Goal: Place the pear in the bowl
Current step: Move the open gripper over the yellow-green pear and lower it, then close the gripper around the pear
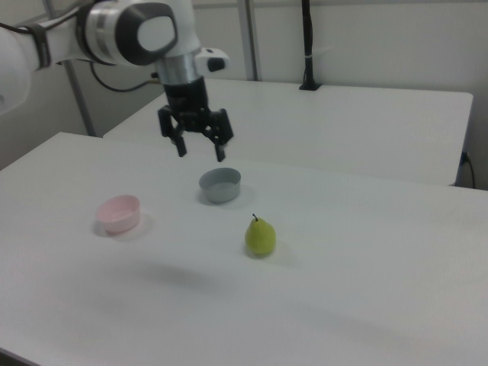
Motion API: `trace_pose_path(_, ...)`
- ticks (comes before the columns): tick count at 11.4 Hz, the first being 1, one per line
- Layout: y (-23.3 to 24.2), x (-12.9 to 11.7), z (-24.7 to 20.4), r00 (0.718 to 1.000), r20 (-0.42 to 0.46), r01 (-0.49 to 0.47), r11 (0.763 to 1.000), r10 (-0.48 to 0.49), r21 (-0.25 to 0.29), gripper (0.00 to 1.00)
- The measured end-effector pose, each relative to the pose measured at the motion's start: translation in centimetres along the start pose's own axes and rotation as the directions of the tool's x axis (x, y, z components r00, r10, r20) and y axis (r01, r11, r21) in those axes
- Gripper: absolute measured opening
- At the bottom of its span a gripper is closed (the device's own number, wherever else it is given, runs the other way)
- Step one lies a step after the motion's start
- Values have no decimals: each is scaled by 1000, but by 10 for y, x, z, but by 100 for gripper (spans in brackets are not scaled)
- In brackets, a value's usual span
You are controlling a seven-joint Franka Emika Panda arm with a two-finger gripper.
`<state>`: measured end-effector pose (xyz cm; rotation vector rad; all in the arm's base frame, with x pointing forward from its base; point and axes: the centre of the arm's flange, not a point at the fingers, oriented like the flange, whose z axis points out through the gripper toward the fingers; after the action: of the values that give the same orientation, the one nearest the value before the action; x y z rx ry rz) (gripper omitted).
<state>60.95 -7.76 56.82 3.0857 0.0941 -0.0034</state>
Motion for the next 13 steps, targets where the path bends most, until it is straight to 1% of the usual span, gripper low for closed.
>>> trace_pose_path(3,25,27,33,999,-51,-3,1000,2,-13,100)
trace_pose_path(5,30,43,63,997,-75,6,999,-10,-47,100)
trace_pose_path(6,31,49,85,997,-75,14,998,-18,-63,100)
trace_pose_path(9,37,63,155,999,-32,35,995,-38,-91,100)
trace_pose_path(11,37,66,185,999,5,52,993,-52,-103,100)
trace_pose_path(13,37,66,206,998,37,51,994,-47,-102,100)
